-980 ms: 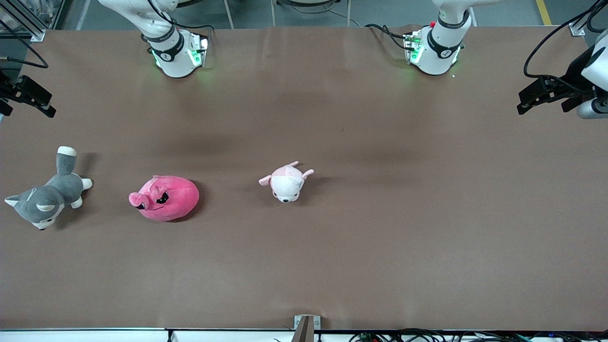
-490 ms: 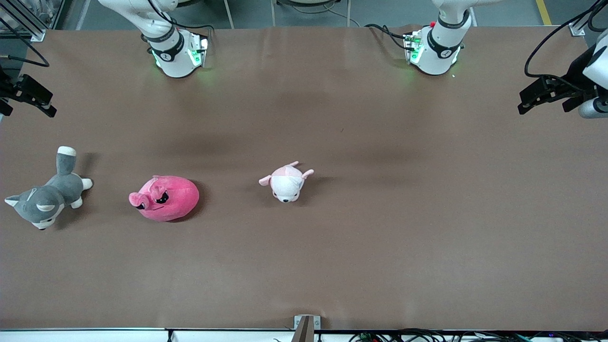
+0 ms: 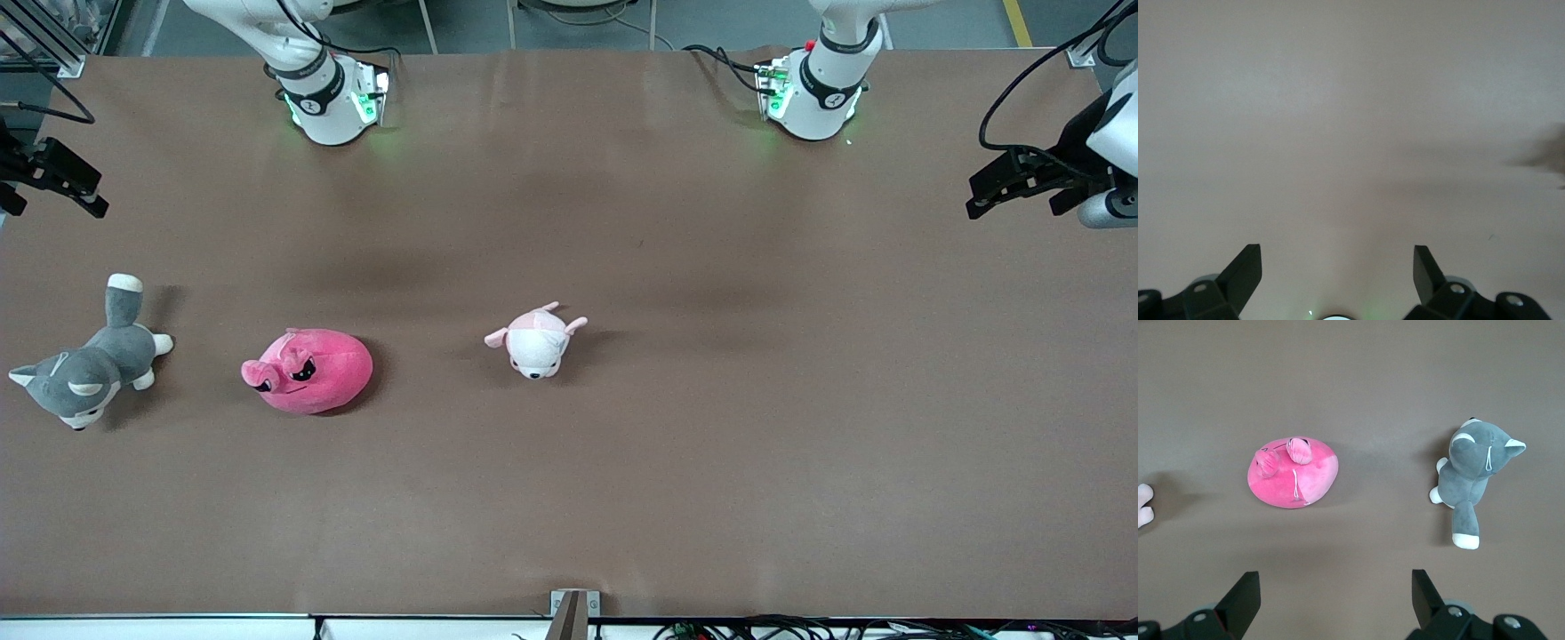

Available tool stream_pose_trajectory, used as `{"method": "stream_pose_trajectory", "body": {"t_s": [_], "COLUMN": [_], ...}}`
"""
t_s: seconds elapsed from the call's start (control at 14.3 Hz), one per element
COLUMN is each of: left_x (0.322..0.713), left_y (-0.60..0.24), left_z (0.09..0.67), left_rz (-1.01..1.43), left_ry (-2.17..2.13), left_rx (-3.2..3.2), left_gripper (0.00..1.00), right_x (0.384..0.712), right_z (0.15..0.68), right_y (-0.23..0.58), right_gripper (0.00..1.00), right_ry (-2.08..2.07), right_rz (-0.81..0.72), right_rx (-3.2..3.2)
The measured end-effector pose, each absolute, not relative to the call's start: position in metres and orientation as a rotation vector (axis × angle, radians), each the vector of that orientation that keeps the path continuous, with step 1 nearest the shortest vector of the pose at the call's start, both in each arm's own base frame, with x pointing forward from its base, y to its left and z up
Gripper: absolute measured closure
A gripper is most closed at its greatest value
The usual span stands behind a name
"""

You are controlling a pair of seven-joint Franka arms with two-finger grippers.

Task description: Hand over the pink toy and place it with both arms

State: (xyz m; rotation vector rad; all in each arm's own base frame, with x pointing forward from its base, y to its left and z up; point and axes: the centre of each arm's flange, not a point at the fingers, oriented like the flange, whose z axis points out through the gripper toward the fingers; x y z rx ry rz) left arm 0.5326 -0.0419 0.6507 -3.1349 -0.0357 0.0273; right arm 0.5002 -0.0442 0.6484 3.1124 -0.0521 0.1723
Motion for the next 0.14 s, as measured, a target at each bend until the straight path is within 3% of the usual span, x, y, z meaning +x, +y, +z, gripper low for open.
{"method": "stream_pose_trajectory", "body": {"t_s": [0.14], "left_x": [0.5326], "left_y": [-0.0416], "left_z": [0.6515], "left_rz": [0.025], "left_ry": [-0.037], "left_rx": [-3.135], "left_gripper": [0.00], "right_x": [0.5001], "right_z": [0.6486], "right_y": [-0.0441], "right_gripper": [0.00], "right_ry": [-0.053], "right_rz": [0.173], "right_rx": [3.112]}}
